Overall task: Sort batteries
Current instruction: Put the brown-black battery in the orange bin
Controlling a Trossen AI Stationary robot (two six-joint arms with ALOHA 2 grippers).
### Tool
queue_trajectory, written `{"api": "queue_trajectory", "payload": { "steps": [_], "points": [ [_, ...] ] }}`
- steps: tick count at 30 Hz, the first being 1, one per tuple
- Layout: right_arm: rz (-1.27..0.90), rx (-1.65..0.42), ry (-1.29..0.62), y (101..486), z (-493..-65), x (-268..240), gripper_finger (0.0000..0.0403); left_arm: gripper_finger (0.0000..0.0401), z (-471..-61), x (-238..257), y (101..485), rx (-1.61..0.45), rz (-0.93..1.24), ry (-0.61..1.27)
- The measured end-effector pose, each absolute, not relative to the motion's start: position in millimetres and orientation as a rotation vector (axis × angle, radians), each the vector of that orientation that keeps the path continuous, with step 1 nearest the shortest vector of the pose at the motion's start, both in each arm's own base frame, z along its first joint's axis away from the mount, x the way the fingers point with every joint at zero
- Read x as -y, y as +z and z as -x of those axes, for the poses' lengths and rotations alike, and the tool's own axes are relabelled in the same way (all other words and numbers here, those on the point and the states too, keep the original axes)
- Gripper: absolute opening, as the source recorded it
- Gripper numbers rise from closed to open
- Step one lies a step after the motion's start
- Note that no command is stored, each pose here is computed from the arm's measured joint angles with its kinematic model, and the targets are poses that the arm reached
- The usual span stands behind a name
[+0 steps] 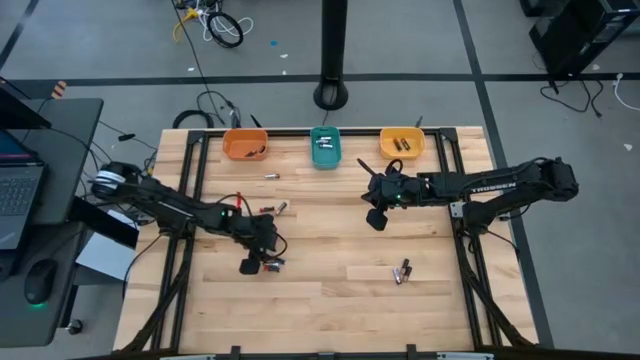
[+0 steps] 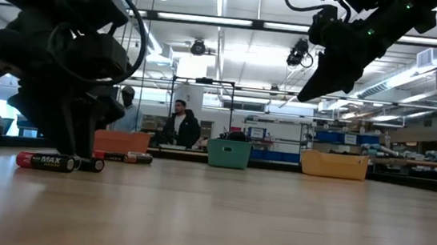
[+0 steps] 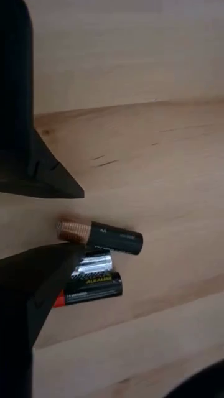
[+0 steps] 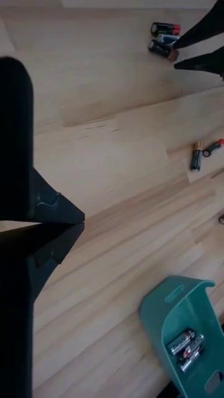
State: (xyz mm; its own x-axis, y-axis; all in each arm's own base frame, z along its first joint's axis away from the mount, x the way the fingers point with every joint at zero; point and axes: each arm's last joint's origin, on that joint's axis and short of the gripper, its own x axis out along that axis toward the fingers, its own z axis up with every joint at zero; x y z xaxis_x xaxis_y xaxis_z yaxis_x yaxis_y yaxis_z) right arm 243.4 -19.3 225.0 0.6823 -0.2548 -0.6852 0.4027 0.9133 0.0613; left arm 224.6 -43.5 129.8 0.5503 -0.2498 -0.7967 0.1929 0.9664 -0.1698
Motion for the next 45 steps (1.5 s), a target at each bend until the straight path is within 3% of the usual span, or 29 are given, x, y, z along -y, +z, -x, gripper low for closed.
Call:
{"api": "queue_trajectory", "payload": {
  "steps": [38,45],
  "points": [
    [-0.199,-0.732,-0.382,225.0,-243.4,19.7,0.0016,0.0133,-226.9,50.5,131.3,-0.890,-0.097,-0.308],
    [-0.198,-0.733,-0.382,225.0,-243.4,19.7,0.0013,0.0118,-226.9,50.4,131.3,-0.891,-0.097,-0.308]
  ]
}}
